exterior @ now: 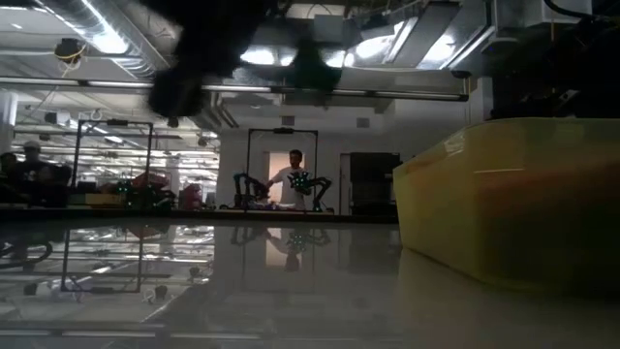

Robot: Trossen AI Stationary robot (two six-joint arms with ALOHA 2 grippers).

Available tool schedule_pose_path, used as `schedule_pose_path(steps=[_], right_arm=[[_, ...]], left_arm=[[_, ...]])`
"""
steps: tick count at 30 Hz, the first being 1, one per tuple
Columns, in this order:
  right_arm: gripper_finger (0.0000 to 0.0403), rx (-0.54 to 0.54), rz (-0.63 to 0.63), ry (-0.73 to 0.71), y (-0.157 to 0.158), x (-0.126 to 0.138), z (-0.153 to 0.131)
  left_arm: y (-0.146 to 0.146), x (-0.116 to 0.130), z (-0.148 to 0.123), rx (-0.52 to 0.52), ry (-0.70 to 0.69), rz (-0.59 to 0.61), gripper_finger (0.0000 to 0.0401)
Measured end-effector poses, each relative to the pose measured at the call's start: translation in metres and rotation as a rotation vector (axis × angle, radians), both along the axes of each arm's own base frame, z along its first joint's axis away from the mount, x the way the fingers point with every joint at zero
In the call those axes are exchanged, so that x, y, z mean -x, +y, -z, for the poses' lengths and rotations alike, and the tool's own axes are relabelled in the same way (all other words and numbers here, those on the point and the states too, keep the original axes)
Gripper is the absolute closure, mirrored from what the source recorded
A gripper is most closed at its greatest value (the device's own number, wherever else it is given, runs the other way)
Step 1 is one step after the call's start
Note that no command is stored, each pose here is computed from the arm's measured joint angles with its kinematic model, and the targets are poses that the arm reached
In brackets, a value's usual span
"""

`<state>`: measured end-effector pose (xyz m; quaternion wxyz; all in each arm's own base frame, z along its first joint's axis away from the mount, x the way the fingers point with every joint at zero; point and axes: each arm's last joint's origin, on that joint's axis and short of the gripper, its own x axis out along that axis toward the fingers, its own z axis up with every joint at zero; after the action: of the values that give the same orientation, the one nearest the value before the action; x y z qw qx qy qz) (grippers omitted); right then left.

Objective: Sort blocks by size
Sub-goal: Put the long green game piece into the yellow bin

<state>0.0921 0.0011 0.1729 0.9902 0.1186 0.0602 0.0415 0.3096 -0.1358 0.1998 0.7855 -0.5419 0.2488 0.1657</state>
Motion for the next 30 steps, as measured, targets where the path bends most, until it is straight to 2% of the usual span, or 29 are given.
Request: schedule_pose_path(steps=[4,8,12,18,21,26,30], right_arm=[[0.0059,0.0,0.0,0.0,0.0,0.0,0.0],[0.0059,0.0,0.0,0.0,0.0,0.0,0.0],[0.0059,0.0,0.0,0.0,0.0,0.0,0.0],[0.0059,0.0,0.0,0.0,0.0,0.0,0.0],[0.0059,0.0,0.0,0.0,0.0,0.0,0.0],[0.0059,0.0,0.0,0.0,0.0,0.0,0.0],[0.0059,0.0,0.0,0.0,0.0,0.0,0.0]], left_arm=[[0.005,-0.014,-0.019,-0.1,-0.222,0.024,0.0303],[0.009,-0.026,-0.026,-0.192,-0.356,0.048,0.0301],[0.004,-0.05,-0.019,-0.294,-0.438,0.124,0.0298],[-0.008,-0.084,-0.002,-0.442,-0.431,0.256,0.0293],[-0.013,-0.096,0.008,-0.495,-0.414,0.284,0.0284],[-0.018,-0.107,0.021,-0.51,-0.396,0.296,0.0259],[-0.017,-0.107,0.026,-0.479,-0.352,0.289,0.0226]])
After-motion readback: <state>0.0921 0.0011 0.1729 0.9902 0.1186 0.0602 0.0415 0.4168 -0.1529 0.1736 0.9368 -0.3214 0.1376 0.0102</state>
